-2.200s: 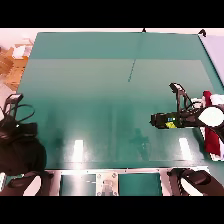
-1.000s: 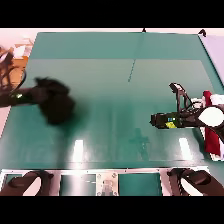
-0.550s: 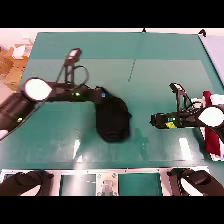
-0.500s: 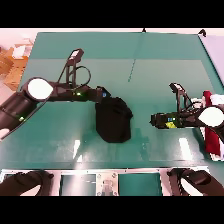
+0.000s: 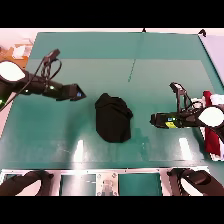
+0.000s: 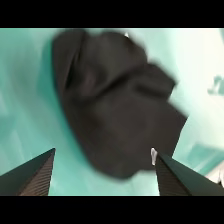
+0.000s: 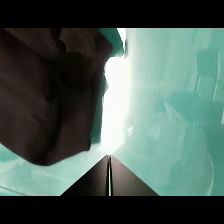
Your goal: Fold the shirts.
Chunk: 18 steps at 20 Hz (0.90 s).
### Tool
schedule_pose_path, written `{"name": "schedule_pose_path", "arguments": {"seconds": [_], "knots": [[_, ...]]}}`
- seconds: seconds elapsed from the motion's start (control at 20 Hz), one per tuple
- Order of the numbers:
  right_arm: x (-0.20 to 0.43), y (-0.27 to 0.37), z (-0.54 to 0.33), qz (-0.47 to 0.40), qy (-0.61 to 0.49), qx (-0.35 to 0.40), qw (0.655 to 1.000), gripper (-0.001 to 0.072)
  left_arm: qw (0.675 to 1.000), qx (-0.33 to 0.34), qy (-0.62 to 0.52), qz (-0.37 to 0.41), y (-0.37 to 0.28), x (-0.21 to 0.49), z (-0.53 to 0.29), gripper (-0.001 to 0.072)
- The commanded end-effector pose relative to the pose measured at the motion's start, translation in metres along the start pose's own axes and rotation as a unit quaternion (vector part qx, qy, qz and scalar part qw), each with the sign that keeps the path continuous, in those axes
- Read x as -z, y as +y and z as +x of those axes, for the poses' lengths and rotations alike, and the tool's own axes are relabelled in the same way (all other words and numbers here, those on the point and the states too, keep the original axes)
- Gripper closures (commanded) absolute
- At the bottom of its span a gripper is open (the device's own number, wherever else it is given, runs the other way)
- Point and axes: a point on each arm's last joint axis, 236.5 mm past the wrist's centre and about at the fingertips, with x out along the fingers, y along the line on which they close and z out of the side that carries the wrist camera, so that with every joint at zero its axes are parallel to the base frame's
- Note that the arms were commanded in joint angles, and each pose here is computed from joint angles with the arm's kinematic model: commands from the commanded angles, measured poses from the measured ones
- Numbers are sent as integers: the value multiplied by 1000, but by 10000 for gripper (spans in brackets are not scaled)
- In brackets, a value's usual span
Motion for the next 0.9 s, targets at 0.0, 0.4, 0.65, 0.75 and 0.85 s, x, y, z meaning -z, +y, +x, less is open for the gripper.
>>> {"name": "schedule_pose_path", "arguments": {"seconds": [0.0, 0.4, 0.65, 0.75, 0.85], "knots": [[-18, 5, -1, 0, -39, -10, 999, 694, 998, 3, 14, -54, 23, 21, 17, -4], [-22, 0, 107, 11, 38, -36, 999, 285, 989, 51, -84, -106, 33, -58, 106, -2], [-12, 18, 164, 8, 99, -102, 990, 218, 994, 64, -47, -73, 8, -81, 183, -2], [-17, 22, 172, -1, 99, -114, 988, 224, 994, 67, -37, -83, 6, -82, 198, 19], [-26, 23, 174, -8, 89, -114, 989, 224, 994, 67, -35, -83, 5, -82, 202, 345]]}}
